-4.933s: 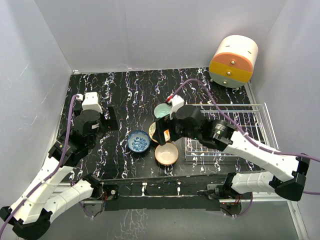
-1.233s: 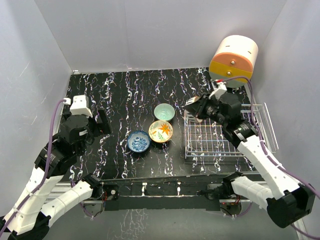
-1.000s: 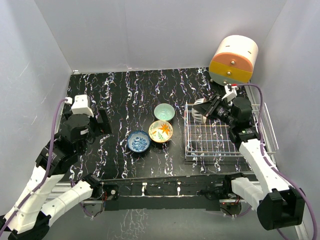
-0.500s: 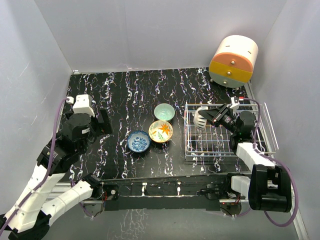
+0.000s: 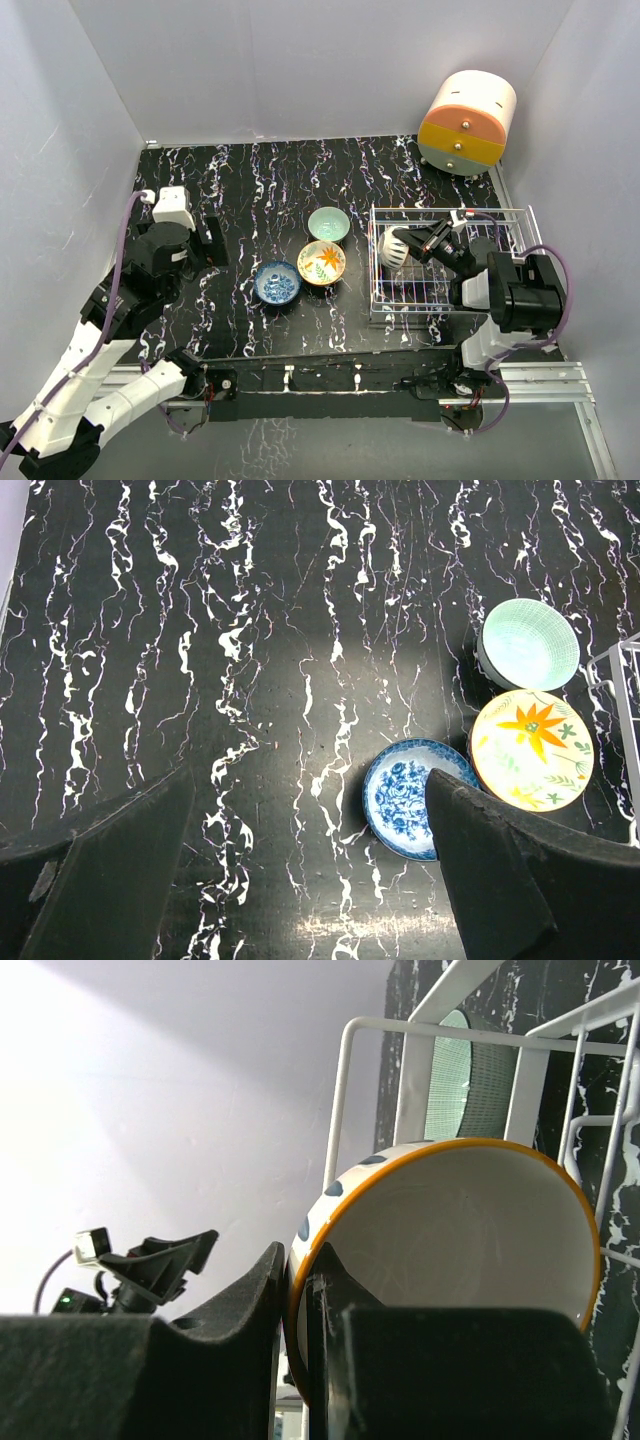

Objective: Load the bowls into the dish rack

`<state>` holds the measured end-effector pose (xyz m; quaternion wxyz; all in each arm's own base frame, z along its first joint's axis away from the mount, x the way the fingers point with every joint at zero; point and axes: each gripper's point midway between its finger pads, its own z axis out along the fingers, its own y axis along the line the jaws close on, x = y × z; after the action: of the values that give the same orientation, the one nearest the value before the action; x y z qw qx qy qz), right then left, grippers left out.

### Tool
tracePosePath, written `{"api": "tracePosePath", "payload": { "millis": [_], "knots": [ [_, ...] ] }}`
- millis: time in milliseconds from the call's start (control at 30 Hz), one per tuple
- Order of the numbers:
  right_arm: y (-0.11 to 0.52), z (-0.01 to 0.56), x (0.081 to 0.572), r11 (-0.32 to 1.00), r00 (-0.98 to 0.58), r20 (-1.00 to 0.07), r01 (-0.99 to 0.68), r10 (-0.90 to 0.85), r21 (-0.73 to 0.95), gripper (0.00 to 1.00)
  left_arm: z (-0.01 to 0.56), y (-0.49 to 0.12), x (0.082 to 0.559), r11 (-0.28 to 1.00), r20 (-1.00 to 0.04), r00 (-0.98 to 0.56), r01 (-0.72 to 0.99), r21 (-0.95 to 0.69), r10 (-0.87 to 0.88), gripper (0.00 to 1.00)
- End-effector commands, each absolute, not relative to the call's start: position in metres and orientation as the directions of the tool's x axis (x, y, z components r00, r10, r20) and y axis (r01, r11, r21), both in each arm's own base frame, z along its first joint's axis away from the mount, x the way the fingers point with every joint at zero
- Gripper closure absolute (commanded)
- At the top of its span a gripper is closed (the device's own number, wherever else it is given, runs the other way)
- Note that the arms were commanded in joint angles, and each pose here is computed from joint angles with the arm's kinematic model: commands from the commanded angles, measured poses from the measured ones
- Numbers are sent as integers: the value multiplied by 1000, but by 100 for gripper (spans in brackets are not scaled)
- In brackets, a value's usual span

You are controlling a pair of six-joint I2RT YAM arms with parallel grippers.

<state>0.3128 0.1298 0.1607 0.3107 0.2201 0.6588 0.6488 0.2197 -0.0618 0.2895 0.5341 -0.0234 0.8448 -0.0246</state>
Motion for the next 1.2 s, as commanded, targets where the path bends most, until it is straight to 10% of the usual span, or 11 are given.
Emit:
{"api": "tracePosePath", "payload": {
  "millis": [0, 1167],
  "knots": [
    [130, 206, 308, -5, -691, -237, -329, 683, 944, 92, 298, -64, 221, 998, -906, -419, 2, -65, -58, 3],
    [77, 137, 319, 48, -641, -108, -111, 760, 993, 75, 286, -67, 227, 999, -897, -441, -2, -43, -39, 3]
  ]
}}
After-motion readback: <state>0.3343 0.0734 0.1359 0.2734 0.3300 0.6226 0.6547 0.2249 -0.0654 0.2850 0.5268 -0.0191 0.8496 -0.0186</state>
